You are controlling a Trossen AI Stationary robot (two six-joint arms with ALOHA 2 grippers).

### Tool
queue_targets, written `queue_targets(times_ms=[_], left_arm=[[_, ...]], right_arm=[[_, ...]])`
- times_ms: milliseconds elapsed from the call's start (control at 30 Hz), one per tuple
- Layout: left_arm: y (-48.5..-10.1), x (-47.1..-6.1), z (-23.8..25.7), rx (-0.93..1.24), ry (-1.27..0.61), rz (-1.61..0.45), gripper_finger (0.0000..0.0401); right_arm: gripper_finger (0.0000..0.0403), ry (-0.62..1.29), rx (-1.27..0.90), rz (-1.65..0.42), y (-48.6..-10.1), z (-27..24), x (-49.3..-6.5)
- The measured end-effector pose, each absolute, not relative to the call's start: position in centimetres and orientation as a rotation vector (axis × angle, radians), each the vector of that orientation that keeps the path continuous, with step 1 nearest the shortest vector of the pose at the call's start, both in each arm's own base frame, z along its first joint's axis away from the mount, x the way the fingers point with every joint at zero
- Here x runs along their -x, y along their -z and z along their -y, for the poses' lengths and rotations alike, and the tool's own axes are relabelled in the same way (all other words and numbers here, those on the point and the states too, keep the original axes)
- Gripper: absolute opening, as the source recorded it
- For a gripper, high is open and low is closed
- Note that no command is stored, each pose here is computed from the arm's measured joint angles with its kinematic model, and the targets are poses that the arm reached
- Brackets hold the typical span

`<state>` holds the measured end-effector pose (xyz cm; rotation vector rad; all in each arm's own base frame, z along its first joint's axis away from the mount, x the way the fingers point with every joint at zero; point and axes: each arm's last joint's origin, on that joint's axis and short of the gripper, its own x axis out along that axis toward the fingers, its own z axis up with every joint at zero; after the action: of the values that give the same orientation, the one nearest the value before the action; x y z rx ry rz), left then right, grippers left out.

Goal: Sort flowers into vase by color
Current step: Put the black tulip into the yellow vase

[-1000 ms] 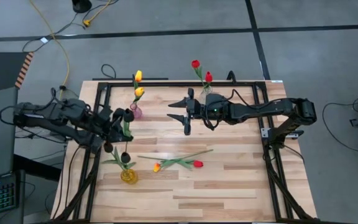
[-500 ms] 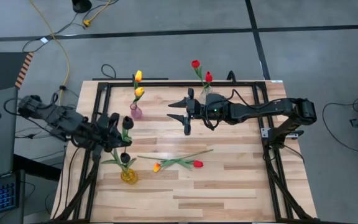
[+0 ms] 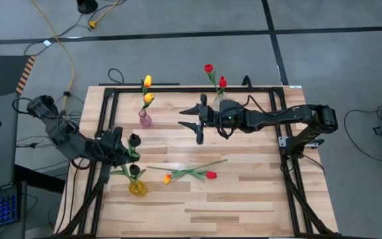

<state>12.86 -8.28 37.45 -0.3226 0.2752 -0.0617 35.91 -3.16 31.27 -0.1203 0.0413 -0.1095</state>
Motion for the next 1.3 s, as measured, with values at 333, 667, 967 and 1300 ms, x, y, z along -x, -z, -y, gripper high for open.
queue_targets(times_ms=[333,667,967,1300], left_arm=[[-36.5,-13.3,10.6,0.277,-0.002,-0.292,0.0009],[-35.2,-12.6,12.4,0.233,-0.12,-0.289,0.0009],[-34.6,-12.1,13.7,0.215,-0.159,-0.263,0.0009],[-33.7,-12.6,14.9,0.203,-0.179,-0.275,0.0009]], right_arm=[[0.0205,0.11,0.121,-0.041,-31.3,3.2,-35.9],[0.0205,0.11,0.121,-0.041,-31.3,3.2,-35.9],[0.0205,0.11,0.121,-0.041,-31.3,3.2,-35.9],[0.0205,0.11,0.121,-0.041,-31.3,3.2,-35.9]])
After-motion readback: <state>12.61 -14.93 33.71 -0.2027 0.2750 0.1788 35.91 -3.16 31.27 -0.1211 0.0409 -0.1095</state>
